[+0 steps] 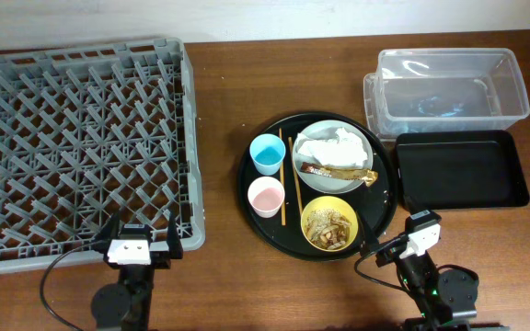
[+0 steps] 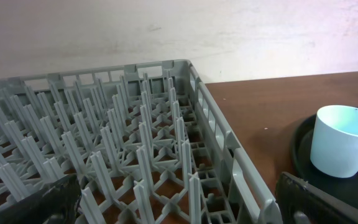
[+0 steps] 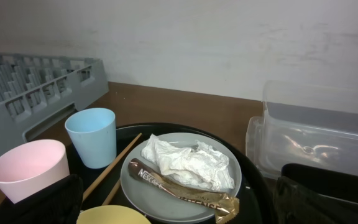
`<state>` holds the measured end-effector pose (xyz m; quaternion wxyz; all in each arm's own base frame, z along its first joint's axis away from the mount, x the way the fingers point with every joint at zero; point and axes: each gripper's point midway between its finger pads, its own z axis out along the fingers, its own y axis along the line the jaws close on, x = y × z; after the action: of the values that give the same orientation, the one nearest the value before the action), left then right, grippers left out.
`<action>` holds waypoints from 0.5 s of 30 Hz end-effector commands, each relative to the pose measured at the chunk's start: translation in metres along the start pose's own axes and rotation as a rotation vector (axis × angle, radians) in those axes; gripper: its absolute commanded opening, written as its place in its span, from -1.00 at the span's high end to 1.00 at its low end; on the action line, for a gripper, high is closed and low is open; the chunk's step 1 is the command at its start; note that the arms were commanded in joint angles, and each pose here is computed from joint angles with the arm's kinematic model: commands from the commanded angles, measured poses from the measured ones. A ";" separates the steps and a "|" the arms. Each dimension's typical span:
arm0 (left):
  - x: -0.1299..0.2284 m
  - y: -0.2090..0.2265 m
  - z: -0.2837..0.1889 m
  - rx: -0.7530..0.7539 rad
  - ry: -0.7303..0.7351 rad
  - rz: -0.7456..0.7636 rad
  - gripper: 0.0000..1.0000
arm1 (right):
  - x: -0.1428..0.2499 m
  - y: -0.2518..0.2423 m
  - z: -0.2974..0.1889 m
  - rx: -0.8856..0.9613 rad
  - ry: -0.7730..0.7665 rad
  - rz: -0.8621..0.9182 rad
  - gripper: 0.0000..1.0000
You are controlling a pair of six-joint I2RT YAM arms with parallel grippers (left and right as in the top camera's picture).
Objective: Sort waste into correct bins and load items into the dishwasher rack
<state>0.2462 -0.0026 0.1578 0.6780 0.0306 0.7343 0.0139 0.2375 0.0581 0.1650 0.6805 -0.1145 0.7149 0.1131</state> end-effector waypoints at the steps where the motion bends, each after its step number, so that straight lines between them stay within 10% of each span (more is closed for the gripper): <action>1: 0.002 -0.002 0.000 0.010 0.002 0.019 -0.99 | 0.007 0.004 0.002 -0.018 0.022 0.002 -0.97; 15: 0.002 -0.002 0.000 0.010 0.002 0.019 -0.99 | 0.007 0.000 0.002 0.004 0.022 0.002 -0.97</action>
<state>0.2462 -0.0026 0.1577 0.6779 0.0306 0.7344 0.0139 0.2379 0.0588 0.1627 0.6764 -0.1151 0.7185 0.1143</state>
